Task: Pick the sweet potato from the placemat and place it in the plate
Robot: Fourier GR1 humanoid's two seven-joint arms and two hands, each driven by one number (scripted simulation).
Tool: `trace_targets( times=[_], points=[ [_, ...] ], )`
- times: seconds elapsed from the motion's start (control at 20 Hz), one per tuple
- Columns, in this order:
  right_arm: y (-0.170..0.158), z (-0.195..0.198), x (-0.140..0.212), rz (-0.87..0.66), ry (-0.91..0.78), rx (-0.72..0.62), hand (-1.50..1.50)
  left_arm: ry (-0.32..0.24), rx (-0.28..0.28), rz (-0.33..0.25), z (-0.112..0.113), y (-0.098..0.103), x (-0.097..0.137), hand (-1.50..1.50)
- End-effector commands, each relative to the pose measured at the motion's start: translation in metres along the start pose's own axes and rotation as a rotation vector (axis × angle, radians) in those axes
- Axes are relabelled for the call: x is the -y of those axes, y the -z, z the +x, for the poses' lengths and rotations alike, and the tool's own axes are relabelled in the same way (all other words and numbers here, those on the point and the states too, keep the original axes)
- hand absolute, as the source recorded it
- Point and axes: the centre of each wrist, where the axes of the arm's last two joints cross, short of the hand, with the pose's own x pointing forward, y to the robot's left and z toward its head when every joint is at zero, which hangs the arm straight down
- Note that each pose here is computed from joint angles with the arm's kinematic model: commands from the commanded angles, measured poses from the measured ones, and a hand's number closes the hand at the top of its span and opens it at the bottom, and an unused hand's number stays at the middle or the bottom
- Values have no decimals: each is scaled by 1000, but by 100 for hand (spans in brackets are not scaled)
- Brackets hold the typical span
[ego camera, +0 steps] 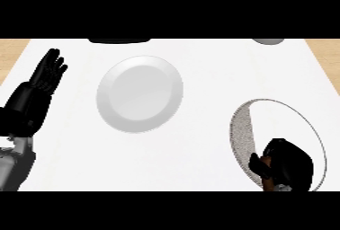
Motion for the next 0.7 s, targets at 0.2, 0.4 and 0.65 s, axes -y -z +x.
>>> trace_targets(
  times=[0.2,0.4,0.65],
  points=[
    [-75,11,60,-147,158,213,150,1,3,0,-4,-4,0,0],
    [-111,43,84,-231,327,418,150,15,19,-8,0,7,5,0],
    [-120,79,107,-244,487,543,150,-4,9,-34,-4,5,4,0]
  ],
)
